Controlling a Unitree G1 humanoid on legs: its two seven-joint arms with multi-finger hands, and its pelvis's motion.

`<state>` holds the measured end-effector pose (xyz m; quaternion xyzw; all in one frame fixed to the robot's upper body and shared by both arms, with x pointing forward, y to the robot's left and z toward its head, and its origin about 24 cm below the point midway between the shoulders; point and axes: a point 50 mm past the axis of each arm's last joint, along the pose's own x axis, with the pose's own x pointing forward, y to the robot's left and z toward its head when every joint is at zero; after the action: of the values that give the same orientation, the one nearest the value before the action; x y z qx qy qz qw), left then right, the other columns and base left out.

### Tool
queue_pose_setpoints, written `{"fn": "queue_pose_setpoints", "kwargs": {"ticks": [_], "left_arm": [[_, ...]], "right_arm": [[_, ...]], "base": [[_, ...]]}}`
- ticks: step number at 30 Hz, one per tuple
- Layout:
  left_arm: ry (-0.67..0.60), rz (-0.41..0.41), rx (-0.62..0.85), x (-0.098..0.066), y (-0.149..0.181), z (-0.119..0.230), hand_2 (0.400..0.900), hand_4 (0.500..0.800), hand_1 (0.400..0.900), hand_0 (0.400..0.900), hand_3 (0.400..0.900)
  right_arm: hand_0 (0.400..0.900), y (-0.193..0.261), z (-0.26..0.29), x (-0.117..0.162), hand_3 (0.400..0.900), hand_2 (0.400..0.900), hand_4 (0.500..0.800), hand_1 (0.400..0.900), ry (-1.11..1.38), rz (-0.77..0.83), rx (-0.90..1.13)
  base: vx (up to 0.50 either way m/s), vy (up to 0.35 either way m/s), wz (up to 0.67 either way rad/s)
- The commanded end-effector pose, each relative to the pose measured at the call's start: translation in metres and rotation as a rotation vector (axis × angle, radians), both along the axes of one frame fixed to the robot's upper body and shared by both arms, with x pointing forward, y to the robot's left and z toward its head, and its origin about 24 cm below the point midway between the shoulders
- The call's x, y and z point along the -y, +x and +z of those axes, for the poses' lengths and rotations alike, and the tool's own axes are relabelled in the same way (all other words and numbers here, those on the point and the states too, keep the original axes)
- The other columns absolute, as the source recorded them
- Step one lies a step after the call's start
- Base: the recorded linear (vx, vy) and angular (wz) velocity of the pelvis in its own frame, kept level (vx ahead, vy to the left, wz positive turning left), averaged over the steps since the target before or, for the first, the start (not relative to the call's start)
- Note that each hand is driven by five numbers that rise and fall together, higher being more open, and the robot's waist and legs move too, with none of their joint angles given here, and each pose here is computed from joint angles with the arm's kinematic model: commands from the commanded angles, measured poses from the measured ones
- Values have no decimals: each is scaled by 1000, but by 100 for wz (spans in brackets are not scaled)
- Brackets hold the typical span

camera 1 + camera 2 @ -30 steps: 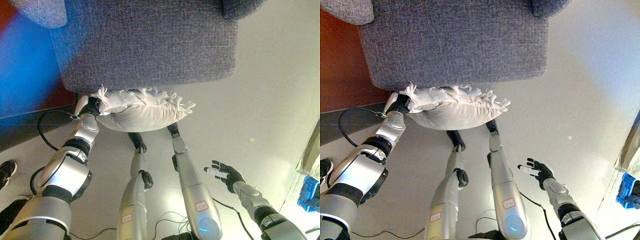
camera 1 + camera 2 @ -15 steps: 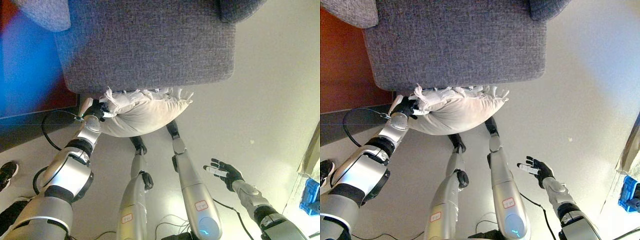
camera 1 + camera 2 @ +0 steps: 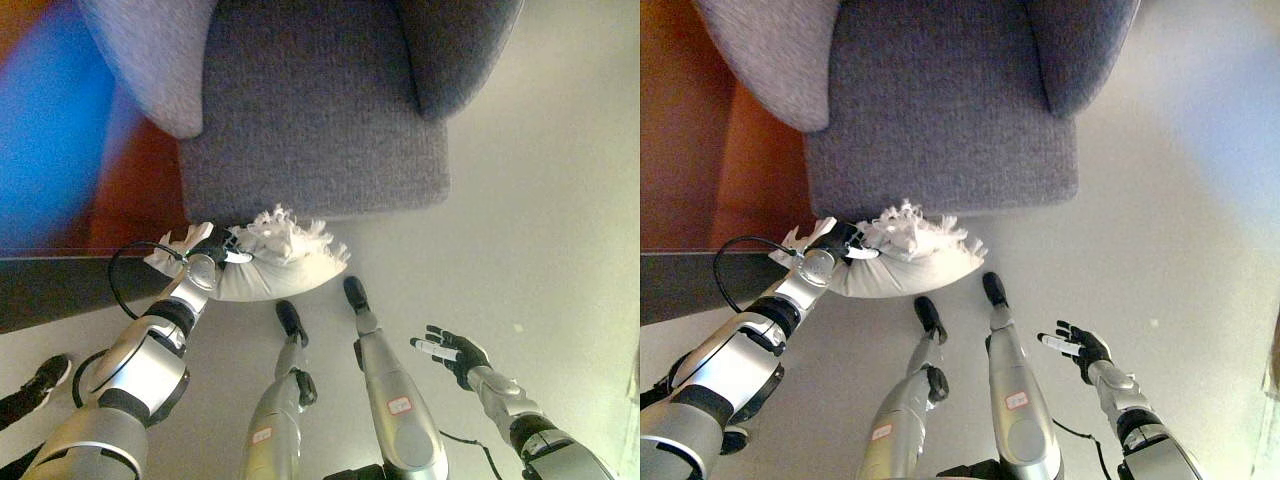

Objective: Pick up the pillow and put it on the sofa.

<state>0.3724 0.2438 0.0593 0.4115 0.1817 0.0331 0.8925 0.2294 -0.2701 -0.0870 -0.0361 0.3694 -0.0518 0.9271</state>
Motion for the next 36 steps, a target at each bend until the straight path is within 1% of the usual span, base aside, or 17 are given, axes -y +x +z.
{"fn": "queue_pose_setpoints", "kwargs": {"ticks": [1, 5, 10, 17, 22, 25, 33, 36], "left_arm": [[51, -55, 158, -16, 10, 45, 400, 500, 400, 400, 400], [97, -108, 117, -20, 4, 39, 400, 500, 400, 400, 400], [130, -153, 83, -25, -1, 42, 400, 500, 400, 400, 400], [204, -203, 33, -34, -2, 58, 400, 500, 400, 400, 400], [272, -226, 23, -47, 0, 87, 400, 500, 400, 400, 400], [326, -251, 16, -49, 2, 105, 400, 500, 400, 400, 400], [407, -258, 63, -49, 10, 161, 400, 500, 400, 400, 400], [443, -254, 86, -47, 14, 184, 400, 500, 400, 400, 400]], "right_arm": [[900, -48, -17, 30, 900, 900, 800, 900, -48, -86, -131], [900, -67, -25, 35, 900, 900, 800, 900, -48, -135, -189], [900, -97, -33, 44, 900, 900, 800, 900, -52, -196, -264], [900, -139, -43, 52, 900, 900, 800, 900, -51, -278, -364], [900, -167, -48, 54, 900, 900, 800, 900, -41, -331, -433], [900, -178, -50, 53, 900, 900, 800, 900, -35, -356, -455], [900, -196, -54, 48, 900, 900, 800, 900, -8, -401, -497], [900, -200, -56, 47, 900, 900, 800, 900, -2, -424, -511]], "base": [[113, -42, 11], [144, -35, 12], [189, -34, 6], [206, -42, 2], [170, -65, -3], [111, -52, -2], [83, -68, -5], [53, -63, -11]]}}
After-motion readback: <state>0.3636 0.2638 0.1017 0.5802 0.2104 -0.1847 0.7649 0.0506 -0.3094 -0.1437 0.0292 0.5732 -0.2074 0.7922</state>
